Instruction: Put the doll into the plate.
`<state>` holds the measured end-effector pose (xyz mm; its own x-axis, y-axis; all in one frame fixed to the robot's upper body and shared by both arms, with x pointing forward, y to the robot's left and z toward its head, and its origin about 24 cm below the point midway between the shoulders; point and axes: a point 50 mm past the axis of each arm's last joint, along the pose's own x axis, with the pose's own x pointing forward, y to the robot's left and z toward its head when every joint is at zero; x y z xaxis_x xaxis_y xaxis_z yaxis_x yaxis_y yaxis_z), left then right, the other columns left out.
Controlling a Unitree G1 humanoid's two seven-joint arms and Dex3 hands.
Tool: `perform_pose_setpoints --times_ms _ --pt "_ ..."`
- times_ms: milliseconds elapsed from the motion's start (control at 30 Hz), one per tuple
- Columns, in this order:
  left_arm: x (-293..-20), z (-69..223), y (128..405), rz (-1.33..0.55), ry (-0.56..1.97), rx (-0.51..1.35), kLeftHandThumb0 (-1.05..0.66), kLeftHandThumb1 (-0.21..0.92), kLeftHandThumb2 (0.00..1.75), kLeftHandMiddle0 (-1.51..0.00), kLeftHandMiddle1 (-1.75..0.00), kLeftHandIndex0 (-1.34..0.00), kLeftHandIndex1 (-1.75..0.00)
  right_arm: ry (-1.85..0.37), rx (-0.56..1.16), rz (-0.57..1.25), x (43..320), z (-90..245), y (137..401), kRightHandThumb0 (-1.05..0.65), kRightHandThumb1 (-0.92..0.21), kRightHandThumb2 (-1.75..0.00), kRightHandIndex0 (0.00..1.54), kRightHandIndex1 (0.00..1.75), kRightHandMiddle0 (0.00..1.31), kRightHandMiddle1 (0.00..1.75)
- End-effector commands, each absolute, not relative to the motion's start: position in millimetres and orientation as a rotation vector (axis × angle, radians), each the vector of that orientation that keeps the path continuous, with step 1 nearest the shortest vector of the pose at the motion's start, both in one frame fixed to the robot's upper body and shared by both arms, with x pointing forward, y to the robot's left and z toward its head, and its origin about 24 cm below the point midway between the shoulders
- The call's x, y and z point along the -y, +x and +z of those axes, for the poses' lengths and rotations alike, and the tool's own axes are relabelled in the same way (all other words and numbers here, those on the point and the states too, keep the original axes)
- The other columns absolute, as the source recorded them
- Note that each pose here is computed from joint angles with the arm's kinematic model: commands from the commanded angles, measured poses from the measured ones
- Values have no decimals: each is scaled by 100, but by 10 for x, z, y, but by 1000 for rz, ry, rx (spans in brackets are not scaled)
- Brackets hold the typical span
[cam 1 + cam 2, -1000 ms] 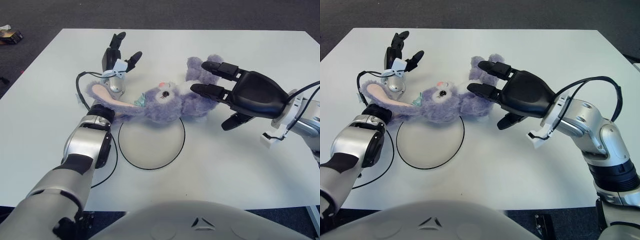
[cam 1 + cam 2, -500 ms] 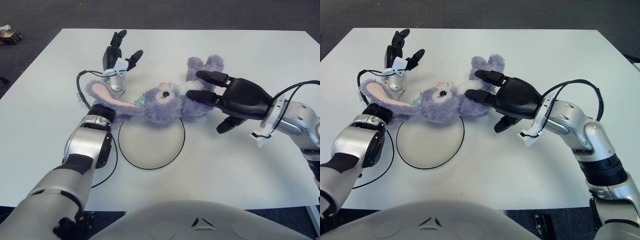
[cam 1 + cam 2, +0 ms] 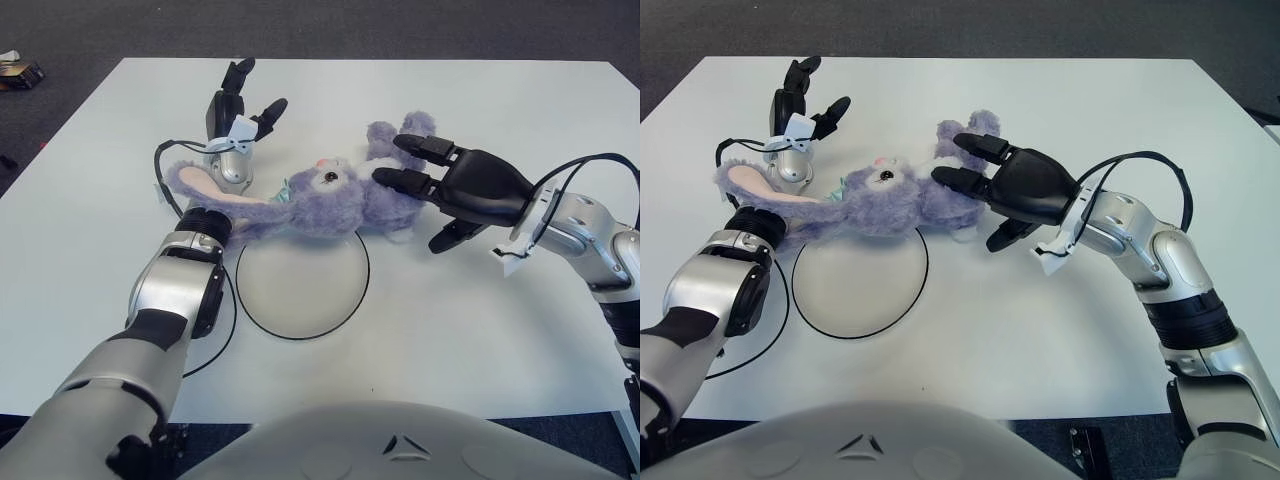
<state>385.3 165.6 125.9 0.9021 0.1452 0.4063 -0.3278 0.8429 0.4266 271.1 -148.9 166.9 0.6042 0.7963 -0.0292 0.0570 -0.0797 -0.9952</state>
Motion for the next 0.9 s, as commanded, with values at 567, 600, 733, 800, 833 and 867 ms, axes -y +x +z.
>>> perform_pose_setpoints --times_ms 567,600,733,800,833,867 --pt "-1654 1187 3810 248 520 367 -47 92 24 -54 0 -39 -41 -1395 801 669 1231 1786 2731 -75 -92 -21 1 0 15 1" --pt "-1654 1186 3809 248 520 367 -47 92 24 -54 0 -39 -41 -1392 807 664 1230 1798 2723 -74 -92 -21 1 0 15 1" --pt "-1656 1185 3807 248 519 367 -47 92 24 -54 0 -39 -41 -1377 815 652 1228 1831 2709 -74 -92 -19 1 0 15 1" --pt "-1656 1182 3806 248 519 366 -47 92 24 -54 0 -39 -41 -1346 818 643 1223 1870 2697 -74 -92 -18 1 0 15 1" --pt "-1657 1181 3806 248 518 365 -47 92 24 -54 0 -39 -41 -1331 816 642 1217 1885 2691 -74 -92 -18 1 0 15 1" --pt "-1657 1180 3806 248 518 365 -47 92 24 -54 0 -39 -41 -1324 813 643 1212 1891 2688 -74 -92 -17 1 0 15 1"
